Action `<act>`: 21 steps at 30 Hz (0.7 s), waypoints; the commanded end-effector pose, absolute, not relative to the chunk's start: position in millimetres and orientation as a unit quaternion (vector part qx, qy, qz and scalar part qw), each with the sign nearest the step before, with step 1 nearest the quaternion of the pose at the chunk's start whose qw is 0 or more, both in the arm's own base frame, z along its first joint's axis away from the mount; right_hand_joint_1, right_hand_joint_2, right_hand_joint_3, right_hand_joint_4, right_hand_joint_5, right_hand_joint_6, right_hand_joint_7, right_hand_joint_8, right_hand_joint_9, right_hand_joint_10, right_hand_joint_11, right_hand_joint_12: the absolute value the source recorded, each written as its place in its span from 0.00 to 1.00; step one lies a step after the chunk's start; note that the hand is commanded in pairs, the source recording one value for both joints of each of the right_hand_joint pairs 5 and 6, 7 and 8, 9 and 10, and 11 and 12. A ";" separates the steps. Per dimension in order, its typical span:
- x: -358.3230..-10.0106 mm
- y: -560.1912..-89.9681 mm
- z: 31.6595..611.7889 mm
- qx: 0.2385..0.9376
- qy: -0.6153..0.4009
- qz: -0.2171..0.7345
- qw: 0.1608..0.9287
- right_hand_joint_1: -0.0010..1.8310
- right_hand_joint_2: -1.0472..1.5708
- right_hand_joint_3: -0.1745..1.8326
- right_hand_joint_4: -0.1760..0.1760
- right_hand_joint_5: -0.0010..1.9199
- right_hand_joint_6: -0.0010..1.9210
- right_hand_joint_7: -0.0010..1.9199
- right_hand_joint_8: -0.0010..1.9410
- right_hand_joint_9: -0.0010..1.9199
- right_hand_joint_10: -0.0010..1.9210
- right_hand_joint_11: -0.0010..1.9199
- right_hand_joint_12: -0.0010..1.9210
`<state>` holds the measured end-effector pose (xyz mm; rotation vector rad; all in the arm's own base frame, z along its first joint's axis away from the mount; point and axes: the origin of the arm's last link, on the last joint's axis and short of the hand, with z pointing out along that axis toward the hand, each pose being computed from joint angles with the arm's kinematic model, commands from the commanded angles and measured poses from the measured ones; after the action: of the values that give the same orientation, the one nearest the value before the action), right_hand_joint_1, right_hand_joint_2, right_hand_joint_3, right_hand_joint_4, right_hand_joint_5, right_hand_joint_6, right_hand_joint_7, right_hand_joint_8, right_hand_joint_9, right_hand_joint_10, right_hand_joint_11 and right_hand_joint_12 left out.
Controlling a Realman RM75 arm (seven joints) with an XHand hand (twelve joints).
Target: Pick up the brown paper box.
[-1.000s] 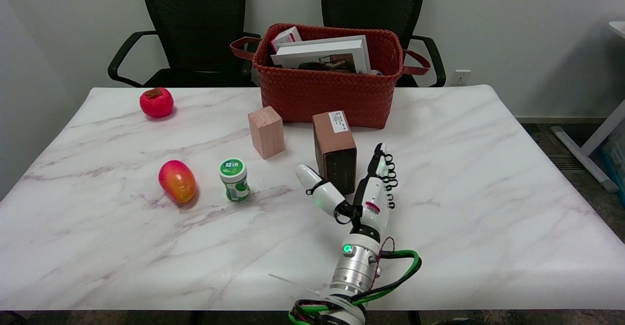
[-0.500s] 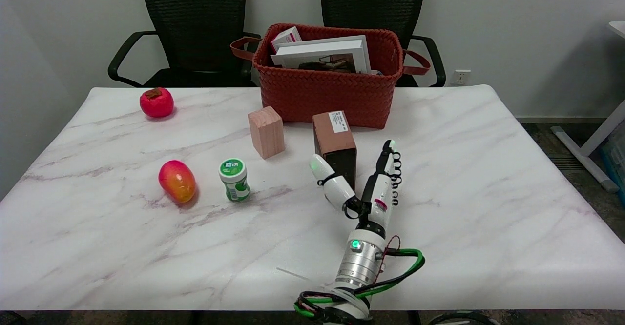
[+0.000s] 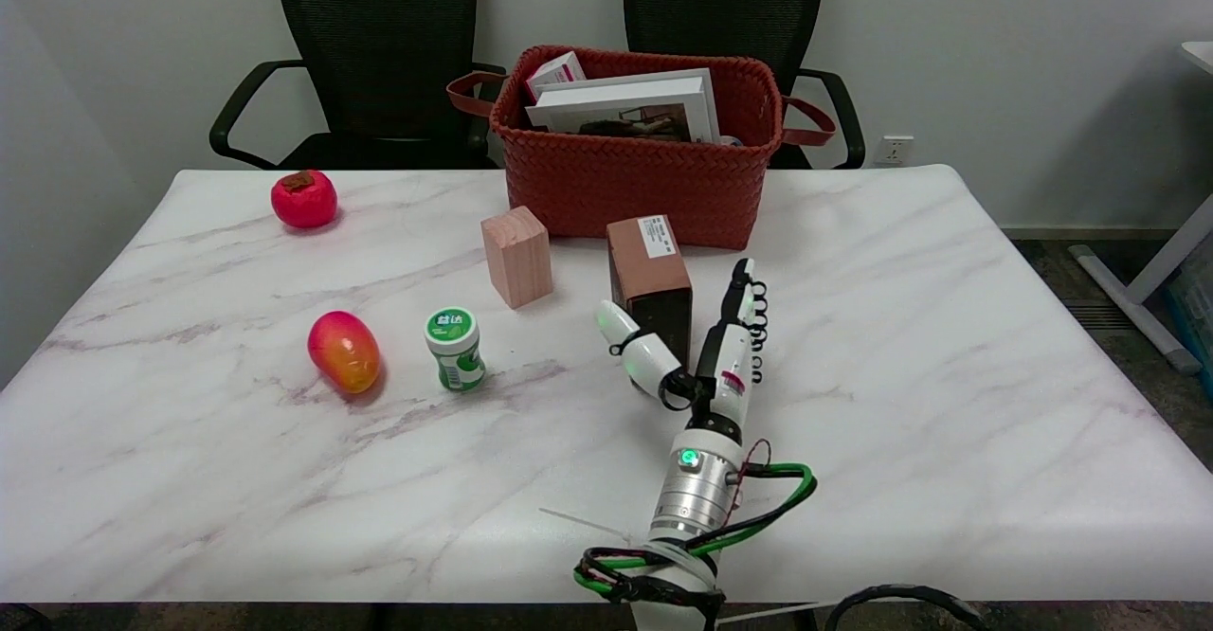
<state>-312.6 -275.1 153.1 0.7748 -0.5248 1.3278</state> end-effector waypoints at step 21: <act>-312.9 -292.7 151.2 0.368 -0.311 0.585 0.652 0.58 0.51 0.15 0.50 0.00 0.00 0.00 0.00 0.00 0.00 0.00 0.00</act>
<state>-312.8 -288.3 159.3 0.7960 -0.6054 1.3424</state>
